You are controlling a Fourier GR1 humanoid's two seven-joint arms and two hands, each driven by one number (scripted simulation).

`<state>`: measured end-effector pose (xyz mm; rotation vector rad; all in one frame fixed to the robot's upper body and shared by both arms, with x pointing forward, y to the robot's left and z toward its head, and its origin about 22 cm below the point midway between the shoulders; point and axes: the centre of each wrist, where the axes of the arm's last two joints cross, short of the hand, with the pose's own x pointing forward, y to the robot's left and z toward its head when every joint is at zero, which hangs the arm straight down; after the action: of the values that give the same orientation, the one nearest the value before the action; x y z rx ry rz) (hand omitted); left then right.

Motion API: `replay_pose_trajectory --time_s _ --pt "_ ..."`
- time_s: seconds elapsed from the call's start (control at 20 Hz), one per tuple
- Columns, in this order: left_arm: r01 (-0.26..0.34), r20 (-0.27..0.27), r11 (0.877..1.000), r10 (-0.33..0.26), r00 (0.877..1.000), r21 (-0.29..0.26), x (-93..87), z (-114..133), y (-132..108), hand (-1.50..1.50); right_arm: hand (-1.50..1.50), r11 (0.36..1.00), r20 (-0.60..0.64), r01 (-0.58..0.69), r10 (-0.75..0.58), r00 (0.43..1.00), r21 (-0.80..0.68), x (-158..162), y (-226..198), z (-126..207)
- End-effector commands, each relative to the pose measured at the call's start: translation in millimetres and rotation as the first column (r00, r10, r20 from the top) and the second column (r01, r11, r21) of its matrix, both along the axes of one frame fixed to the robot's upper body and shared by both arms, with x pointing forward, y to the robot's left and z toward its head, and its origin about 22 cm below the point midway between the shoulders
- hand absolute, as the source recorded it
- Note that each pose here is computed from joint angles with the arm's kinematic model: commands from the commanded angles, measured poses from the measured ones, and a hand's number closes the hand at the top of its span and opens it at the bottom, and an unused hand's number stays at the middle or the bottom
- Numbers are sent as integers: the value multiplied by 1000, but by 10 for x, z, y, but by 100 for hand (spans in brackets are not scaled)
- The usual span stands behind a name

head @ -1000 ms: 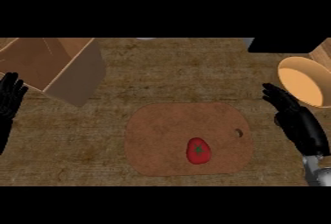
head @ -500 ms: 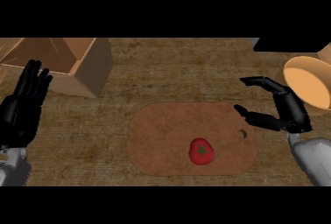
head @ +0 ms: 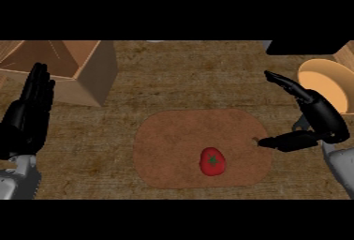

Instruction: Pick the tomato from the cutting board and place it in the pot

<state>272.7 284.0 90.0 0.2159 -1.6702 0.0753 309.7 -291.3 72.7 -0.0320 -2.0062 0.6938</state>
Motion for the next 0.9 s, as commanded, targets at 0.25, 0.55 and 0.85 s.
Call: replay_pose_trajectory --time_s 0.25,0.55,0.85 --pt "3 -65 1000 -4 998 -16 69 18 2 0 -150 855 -223 -226 134 966 -466 -123 452 521" --pt "10 -66 1000 -10 998 -4 34 -81 47 0 -150 722 -315 -306 128 940 -621 -277 962 698" --pt "4 -61 1000 -5 998 -7 72 -11 -22 0 -150 707 -381 -328 89 920 -627 -447 1253 605"
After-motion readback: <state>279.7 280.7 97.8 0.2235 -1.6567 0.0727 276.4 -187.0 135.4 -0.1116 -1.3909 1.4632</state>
